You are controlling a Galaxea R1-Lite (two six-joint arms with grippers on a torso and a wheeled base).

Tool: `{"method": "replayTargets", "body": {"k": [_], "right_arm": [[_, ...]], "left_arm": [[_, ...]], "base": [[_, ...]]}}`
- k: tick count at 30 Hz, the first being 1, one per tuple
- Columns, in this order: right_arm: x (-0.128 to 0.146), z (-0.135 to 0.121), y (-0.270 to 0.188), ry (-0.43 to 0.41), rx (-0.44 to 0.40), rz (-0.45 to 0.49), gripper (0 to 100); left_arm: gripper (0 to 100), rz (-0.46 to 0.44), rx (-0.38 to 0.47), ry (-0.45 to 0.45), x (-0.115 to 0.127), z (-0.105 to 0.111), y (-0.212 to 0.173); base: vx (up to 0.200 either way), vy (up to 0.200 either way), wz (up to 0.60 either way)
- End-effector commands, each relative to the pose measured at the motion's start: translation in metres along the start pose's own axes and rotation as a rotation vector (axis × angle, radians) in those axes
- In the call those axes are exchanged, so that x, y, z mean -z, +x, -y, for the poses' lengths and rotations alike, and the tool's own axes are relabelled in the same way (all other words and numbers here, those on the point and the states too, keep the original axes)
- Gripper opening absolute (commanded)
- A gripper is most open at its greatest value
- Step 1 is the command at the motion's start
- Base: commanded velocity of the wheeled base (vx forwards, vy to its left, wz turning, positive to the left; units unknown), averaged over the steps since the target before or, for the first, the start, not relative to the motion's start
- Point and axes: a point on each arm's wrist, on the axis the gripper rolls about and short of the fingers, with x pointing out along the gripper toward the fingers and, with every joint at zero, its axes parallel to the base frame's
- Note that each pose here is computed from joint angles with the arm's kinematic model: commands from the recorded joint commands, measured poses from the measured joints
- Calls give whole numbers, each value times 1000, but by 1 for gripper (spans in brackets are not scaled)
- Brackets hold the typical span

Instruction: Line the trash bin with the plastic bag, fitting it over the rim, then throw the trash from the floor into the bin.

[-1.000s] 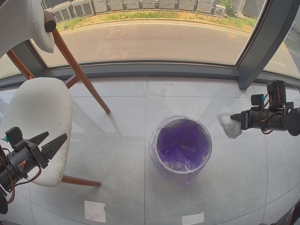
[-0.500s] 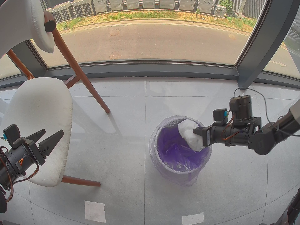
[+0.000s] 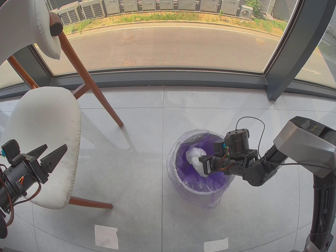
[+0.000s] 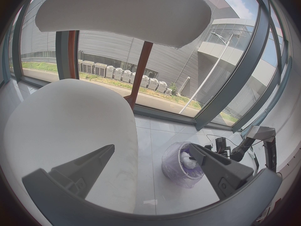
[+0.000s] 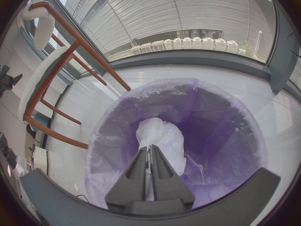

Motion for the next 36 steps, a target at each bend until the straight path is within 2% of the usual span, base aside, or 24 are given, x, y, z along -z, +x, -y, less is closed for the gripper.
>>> {"method": "replayTargets", "body": {"k": [1, 2, 3, 8, 12, 15, 16, 18, 21, 22, 24, 29, 36], "right_arm": [[20, 8, 38, 5, 26, -29, 0], [19, 8, 38, 5, 26, -30, 0], [19, 8, 38, 5, 26, -30, 100], [9, 12, 31, 7, 41, 6, 100], [-19, 24, 0, 15, 95, 80, 100], [-54, 24, -47, 17, 111, 179, 100], [-57, 24, -53, 17, 111, 187, 100], [-79, 23, -108, 16, 136, 274, 100], [-84, 23, -179, 19, 184, 361, 100], [-83, 23, -189, 20, 192, 372, 100], [-67, 19, -247, 24, 241, 439, 100], [-19, -4, -341, 15, 326, 586, 100], [72, -41, -397, -40, 363, 681, 100]], "left_arm": [[100, 9, -4, 2, -1, 0, -2], [100, 9, -4, 2, -1, 0, -2], [100, 9, -2, 2, -1, 0, -2], [100, 29, 2, 26, -1, 2, -9], [100, 57, 10, 41, 3, 6, -24], [100, 115, 15, 54, -1, 11, -38], [100, 118, 14, 54, -1, 11, -39], [100, 178, -37, 64, -1, 12, -52], [100, 242, -83, 75, 6, 14, -70], [100, 252, -89, 77, 7, 15, -73], [100, 280, -94, 84, 22, 17, -90], [100, 287, -97, 92, 45, 22, -117], [100, 250, -87, 112, 95, 23, -153]], "base": [[0, 0, 0], [0, 0, 0], [0, 0, 0], [0, 0, 0], [0, 0, 0], [0, 0, 0], [0, 0, 0], [0, 0, 0], [0, 0, 0], [0, 0, 0], [0, 0, 0], [0, 0, 0], [0, 0, 0]]}}
